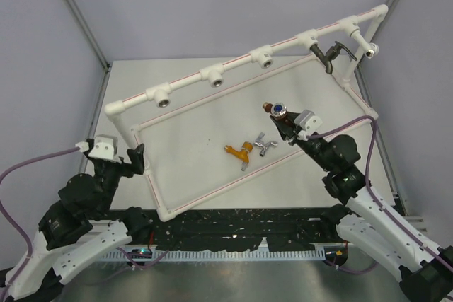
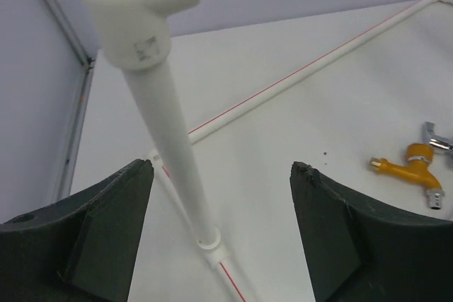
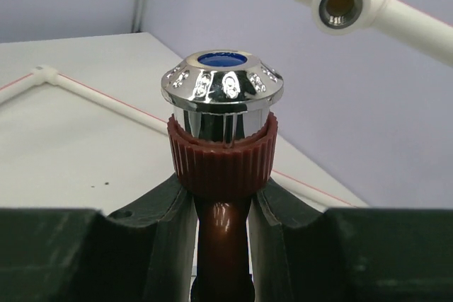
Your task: Install the water faucets
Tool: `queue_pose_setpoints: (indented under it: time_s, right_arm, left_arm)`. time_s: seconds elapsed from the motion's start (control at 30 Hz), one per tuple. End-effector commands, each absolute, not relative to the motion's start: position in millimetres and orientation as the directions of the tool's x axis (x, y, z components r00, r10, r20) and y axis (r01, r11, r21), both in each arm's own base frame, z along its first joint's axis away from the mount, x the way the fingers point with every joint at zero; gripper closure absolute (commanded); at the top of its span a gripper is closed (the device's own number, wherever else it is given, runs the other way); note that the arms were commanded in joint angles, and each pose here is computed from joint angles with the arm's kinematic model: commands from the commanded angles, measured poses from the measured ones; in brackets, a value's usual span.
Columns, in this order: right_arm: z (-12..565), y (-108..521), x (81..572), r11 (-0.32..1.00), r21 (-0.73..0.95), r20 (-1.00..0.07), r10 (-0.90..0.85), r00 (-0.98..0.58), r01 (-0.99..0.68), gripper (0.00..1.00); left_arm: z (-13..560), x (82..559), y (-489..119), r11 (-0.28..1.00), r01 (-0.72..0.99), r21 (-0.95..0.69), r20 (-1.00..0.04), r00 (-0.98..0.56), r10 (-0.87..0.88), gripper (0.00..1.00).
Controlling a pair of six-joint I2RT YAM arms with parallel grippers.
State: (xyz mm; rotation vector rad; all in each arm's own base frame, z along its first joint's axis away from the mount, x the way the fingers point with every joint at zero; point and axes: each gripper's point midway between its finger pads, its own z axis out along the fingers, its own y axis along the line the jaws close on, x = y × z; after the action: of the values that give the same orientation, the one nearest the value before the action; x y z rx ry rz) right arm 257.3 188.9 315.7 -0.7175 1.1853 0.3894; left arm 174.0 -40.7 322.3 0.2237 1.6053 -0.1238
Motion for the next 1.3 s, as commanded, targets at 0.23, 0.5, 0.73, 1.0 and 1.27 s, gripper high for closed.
queue_pose_setpoints:
  time_s: [0.23,0.5,0.73,1.0,1.27]
  right_arm:
    - [390.6,162.5,270.7,0.765,-0.594,-0.659,-0.284,0.697,-0.250,0.95]
    - [420.1,160.5,280.6,0.738,-0.662,-0.535,-0.346,0.771,-0.129,0.95]
    - [429.3,161.4,285.7,0.709,-0.702,-0.468,-0.394,0.791,-0.062,0.95]
    - [430.8,157.0,289.4,0.671,-0.741,-0.402,-0.471,0.785,0.023,0.95]
    - [435.3,159.0,290.9,0.583,-0.798,-0.262,-0.560,0.786,0.149,0.95]
  left_arm:
    - [316.1,197.8,9.9,0.977,-0.200,0.070,-0.989,0.116,0.095,0.17]
    - [312.4,218.7,1.5,0.975,-0.210,0.068,-0.991,0.096,0.090,0.17]
    - [307.7,234.1,2.8,0.978,-0.207,0.021,-0.995,0.089,0.041,0.17]
    - [295.9,254.8,4.4,0.977,-0.192,-0.093,-0.993,0.086,-0.078,0.23]
    - [295.3,245.9,7.0,0.981,-0.179,-0.069,-0.995,0.088,-0.054,0.83]
